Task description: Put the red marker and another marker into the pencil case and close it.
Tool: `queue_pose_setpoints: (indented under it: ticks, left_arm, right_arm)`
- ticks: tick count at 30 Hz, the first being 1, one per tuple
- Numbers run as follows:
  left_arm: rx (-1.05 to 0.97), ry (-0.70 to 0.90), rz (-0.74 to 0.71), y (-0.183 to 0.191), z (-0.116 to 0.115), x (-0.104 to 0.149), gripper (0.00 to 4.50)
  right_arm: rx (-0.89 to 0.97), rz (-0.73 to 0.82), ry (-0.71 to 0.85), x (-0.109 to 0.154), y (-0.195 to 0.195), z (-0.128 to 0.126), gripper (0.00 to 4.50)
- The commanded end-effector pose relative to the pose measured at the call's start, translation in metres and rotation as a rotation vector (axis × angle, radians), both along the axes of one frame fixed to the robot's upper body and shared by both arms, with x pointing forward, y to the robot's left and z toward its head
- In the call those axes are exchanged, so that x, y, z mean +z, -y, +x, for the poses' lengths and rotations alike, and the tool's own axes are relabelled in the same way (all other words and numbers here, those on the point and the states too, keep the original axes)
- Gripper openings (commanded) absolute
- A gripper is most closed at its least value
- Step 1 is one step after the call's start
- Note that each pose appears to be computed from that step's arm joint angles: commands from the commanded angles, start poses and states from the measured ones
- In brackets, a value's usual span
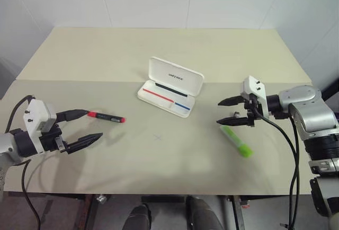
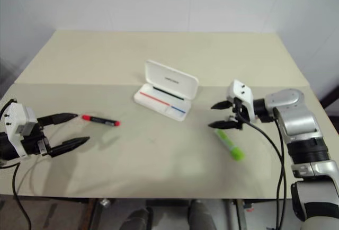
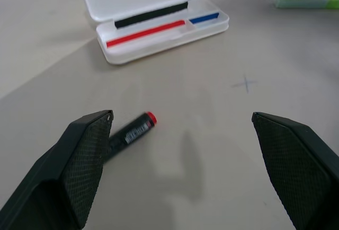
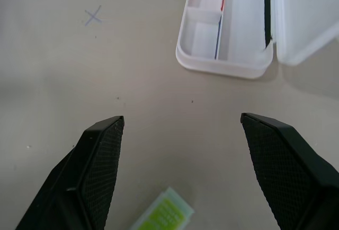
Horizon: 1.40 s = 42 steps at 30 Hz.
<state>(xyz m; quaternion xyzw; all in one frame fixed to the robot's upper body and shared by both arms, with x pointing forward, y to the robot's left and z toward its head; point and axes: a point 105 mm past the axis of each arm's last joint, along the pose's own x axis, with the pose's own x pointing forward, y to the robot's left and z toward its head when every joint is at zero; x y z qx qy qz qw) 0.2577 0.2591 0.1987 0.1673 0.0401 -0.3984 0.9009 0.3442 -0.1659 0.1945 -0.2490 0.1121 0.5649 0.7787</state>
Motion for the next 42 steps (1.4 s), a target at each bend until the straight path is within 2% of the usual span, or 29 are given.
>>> queue_pose_setpoints:
  ticks: [1, 8, 10, 19, 28, 34, 42]
  left_arm:
    - [-0.008, 0.039, 0.042, -0.001, 0.002, 0.012, 4.47]
    - [-0.035, 0.063, 0.015, 0.007, 0.01, 0.015, 4.47]
    - [-0.032, 0.073, -0.001, 0.008, 0.011, 0.014, 4.47]
    - [-0.035, 0.092, -0.05, 0.007, -0.005, 0.009, 4.47]
    - [-0.017, 0.109, -0.114, 0.012, -0.014, 0.015, 4.47]
    - [-0.019, 0.107, -0.129, 0.011, -0.019, 0.016, 4.47]
    - [-0.007, 0.104, -0.112, 0.008, -0.023, 0.016, 4.47]
  right_arm:
    - [0.02, 0.038, 0.046, 0.013, -0.008, -0.002, 4.5]
    - [0.002, 0.078, 0.068, 0.015, -0.028, 0.002, 4.5]
    - [0.0, 0.096, 0.033, 0.015, -0.04, 0.001, 4.5]
    - [-0.013, 0.039, -0.063, 0.0, -0.085, -0.006, 4.5]
    - [-0.094, -0.029, -0.075, -0.028, -0.119, 0.017, 4.5]
    - [-0.178, -0.044, -0.032, -0.033, -0.127, 0.042, 4.5]
    - [-0.153, -0.054, -0.029, -0.035, -0.136, 0.043, 4.5]
